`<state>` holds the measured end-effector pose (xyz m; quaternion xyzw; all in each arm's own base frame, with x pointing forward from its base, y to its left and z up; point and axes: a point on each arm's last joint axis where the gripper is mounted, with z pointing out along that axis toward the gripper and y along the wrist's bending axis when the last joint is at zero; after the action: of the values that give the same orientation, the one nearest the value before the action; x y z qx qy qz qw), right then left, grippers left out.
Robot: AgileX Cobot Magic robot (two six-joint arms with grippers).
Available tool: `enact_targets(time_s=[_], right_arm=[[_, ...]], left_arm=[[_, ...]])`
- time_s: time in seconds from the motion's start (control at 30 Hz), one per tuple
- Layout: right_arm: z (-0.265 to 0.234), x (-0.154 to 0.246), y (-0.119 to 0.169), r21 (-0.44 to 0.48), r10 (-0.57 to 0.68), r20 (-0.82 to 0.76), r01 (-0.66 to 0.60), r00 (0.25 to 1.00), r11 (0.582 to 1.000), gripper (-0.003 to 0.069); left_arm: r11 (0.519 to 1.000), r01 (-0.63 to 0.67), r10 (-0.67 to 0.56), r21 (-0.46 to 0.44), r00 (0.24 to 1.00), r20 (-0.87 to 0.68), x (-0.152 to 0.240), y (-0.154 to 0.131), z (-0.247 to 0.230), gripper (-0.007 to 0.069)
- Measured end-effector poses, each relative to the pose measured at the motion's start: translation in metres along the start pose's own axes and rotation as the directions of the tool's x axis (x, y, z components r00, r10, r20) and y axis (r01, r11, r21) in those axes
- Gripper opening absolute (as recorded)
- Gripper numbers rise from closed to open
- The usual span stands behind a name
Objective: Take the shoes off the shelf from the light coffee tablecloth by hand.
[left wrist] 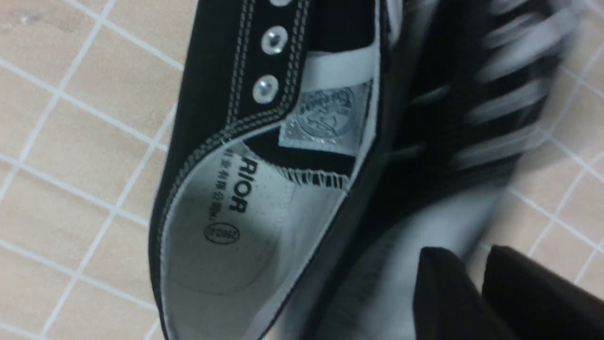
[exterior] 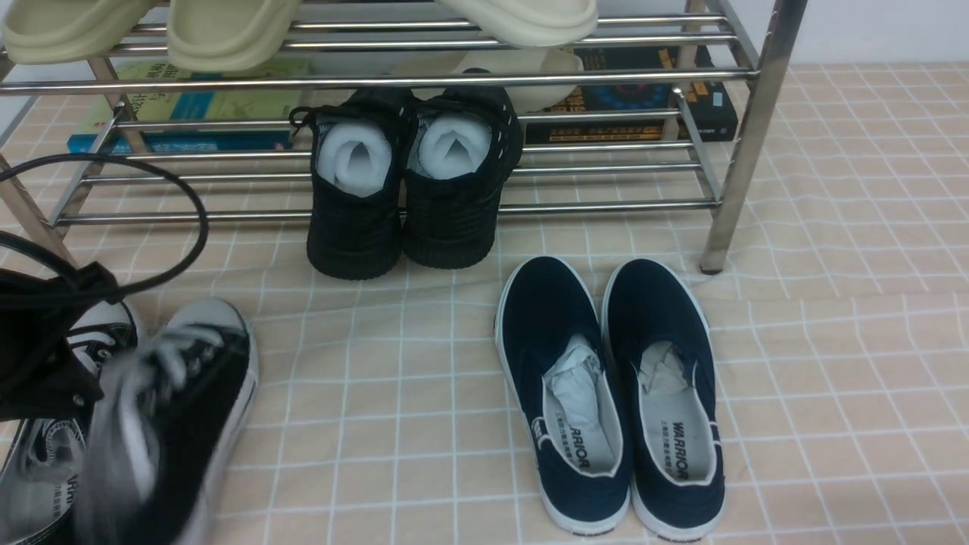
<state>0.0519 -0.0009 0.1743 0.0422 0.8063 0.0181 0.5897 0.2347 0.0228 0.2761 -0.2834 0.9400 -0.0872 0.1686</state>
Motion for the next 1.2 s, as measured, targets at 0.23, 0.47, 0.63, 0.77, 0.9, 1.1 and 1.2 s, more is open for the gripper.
enact_targets(time_s=[0.23, 0.47, 0.63, 0.77, 0.9, 1.1, 1.2], right_arm=[[0.0, 0.0, 0.0, 0.0, 0.0, 0.0, 0.0, 1.0, 1.0, 0.024], [0.0, 0.0, 0.0, 0.0, 0.0, 0.0, 0.0, 1.0, 1.0, 0.024], [0.0, 0.0, 0.0, 0.0, 0.0, 0.0, 0.0, 1.0, 1.0, 0.024], [0.0, 0.0, 0.0, 0.0, 0.0, 0.0, 0.0, 1.0, 1.0, 0.024], [0.0, 0.0, 0.0, 0.0, 0.0, 0.0, 0.0, 1.0, 1.0, 0.024], [0.0, 0.0, 0.0, 0.0, 0.0, 0.0, 0.0, 1.0, 1.0, 0.024], [0.0, 0.0, 0.0, 0.0, 0.0, 0.0, 0.0, 1.0, 1.0, 0.024]], left_arm=[[1.0, -0.008, 0.008, -0.006, 1.0, -0.028, 0.003, 0.0, -0.007, 0.0306], [0.984, -0.174, 0.173, 0.021, 0.984, 0.041, -0.003, -0.011, -0.063, 0.0244], [0.949, -0.313, 0.304, 0.035, 0.939, 0.16, 0.011, -0.011, -0.112, 0.0102], [0.902, -0.43, 0.412, 0.019, 0.875, 0.255, 0.038, -0.001, -0.139, 0.0014], [0.831, -0.557, 0.501, -0.004, 0.745, 0.441, 0.088, 0.019, -0.159, 0.0001], [0.831, -0.555, 0.365, -0.028, 0.507, 0.781, 0.16, 0.055, -0.162, 0.0001], [0.839, -0.543, 0.284, -0.044, 0.366, 0.886, 0.181, 0.069, -0.153, 0.0001]])
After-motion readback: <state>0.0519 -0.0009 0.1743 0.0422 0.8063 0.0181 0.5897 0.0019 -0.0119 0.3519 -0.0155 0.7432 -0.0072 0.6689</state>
